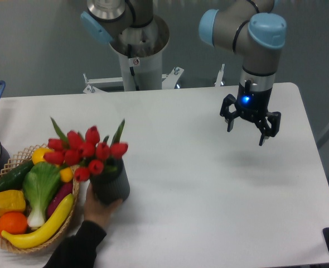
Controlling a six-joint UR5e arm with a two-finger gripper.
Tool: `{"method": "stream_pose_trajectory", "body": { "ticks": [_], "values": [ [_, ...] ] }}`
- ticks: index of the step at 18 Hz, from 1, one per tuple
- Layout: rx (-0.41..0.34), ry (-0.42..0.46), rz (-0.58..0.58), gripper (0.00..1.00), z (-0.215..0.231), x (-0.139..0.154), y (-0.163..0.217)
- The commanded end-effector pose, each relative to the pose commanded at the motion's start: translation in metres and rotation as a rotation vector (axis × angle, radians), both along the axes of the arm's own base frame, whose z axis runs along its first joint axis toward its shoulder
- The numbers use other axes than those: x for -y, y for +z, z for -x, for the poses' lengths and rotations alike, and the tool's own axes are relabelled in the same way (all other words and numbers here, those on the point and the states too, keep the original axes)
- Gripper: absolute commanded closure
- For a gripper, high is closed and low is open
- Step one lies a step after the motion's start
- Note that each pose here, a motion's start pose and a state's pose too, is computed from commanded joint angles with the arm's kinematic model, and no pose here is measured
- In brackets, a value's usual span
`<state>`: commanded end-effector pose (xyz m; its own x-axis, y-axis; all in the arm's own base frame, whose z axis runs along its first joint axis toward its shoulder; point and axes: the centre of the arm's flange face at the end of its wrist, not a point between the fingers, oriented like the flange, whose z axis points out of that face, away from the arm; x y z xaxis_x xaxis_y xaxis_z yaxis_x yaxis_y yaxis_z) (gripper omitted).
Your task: Insert the flowers into the vase
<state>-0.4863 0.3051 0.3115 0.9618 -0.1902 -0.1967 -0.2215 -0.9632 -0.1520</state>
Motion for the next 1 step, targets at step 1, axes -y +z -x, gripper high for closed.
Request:
{"method": "stream_pose_trajectory", "body": {
  "ticks": [1],
  "values": [
    [-0.006, 0.001, 0.019, 0.00, -0.0009, 0.0006, -0.0001]
  ]
}}
